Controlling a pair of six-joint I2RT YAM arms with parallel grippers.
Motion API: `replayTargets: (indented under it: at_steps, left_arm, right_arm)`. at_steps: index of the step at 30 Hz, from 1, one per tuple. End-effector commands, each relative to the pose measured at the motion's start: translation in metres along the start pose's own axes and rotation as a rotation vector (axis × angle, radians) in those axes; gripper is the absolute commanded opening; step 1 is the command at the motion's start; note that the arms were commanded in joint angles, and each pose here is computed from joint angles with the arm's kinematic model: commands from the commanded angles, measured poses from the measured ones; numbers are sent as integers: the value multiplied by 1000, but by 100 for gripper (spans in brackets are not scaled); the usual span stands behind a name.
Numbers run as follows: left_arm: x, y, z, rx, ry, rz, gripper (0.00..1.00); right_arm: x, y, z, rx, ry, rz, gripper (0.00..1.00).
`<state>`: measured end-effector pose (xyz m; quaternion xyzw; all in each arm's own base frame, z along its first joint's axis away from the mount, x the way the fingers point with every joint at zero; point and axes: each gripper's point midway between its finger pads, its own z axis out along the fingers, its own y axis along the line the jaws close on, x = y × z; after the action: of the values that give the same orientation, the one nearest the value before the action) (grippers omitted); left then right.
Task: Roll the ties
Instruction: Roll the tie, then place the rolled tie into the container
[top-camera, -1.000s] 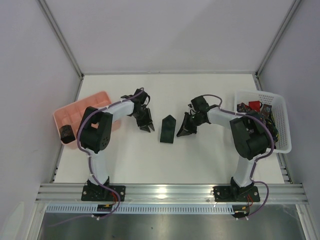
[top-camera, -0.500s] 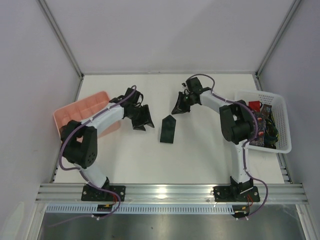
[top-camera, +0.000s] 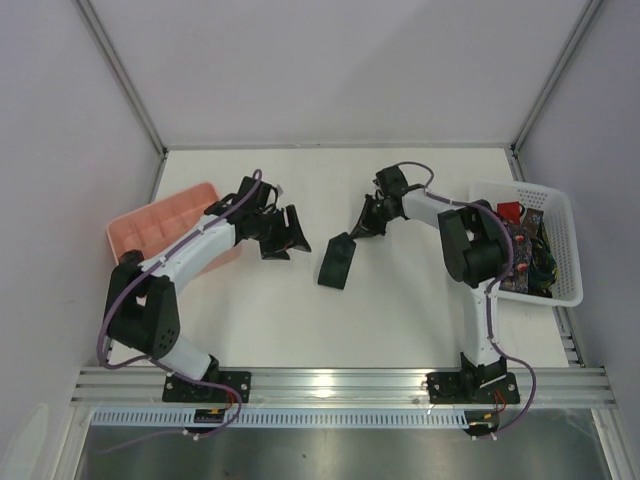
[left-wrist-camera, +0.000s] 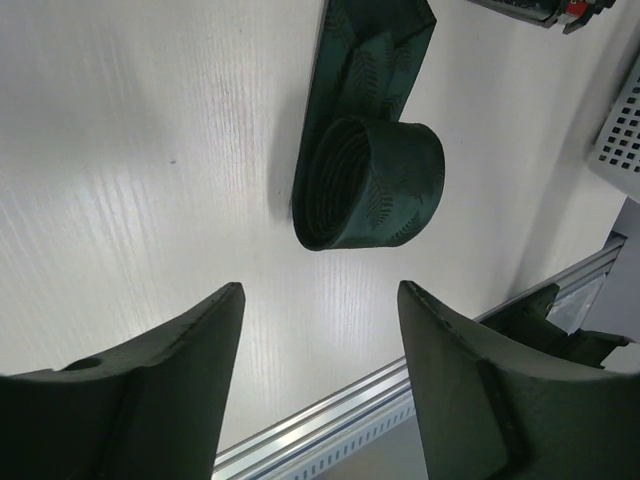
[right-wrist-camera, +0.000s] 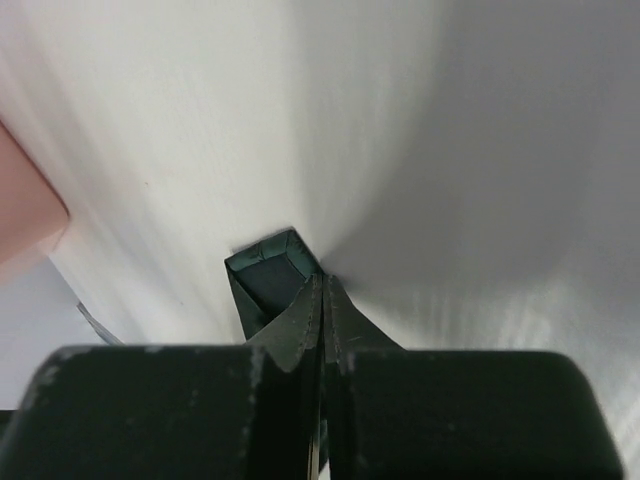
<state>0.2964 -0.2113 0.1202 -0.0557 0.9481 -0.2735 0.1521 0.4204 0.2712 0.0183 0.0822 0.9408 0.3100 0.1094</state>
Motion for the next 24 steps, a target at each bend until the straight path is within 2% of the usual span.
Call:
replayTargets:
  at_steps: [1, 4, 6, 7, 10, 14, 16, 17, 18, 21, 24]
  left_arm:
    - [6, -7, -17, 52, -26, -14, 71]
    - [10, -4, -17, 76, -11, -26, 74]
    - [14, 3, -15, 76, 14, -41, 75]
    - [16, 6, -15, 71, 19, -42, 75]
    - [17, 14, -14, 54, 34, -54, 77]
    - [26, 22, -11, 54, 52, -93, 77]
    - [32, 25, -9, 61, 59, -124, 77]
    - [34, 26, -9, 65, 60, -137, 77]
    - [34, 25, -8, 74, 53, -138, 77]
    - [41, 28, -8, 86, 56, -161, 77]
    - [46, 35, -7, 80, 58, -182, 77]
  right_arm:
    - [23, -61, -12, 201, -2, 123, 0]
    - [57, -87, -26, 267, 30, 181, 0]
    - [70, -87, -42, 280, 9, 209, 0]
    - [97, -102, -44, 308, 51, 241, 0]
    - [116, -96, -63, 282, 28, 253, 0]
    - [91, -52, -92, 222, -83, 110, 0]
    - [78, -22, -108, 196, -110, -27, 5]
    - [77, -12, -112, 174, -101, -73, 8]
    - [81, 3, -113, 133, -78, -175, 18]
    - [93, 42, -116, -2, 15, -284, 31]
    - [111, 73, -114, -150, 122, -322, 31]
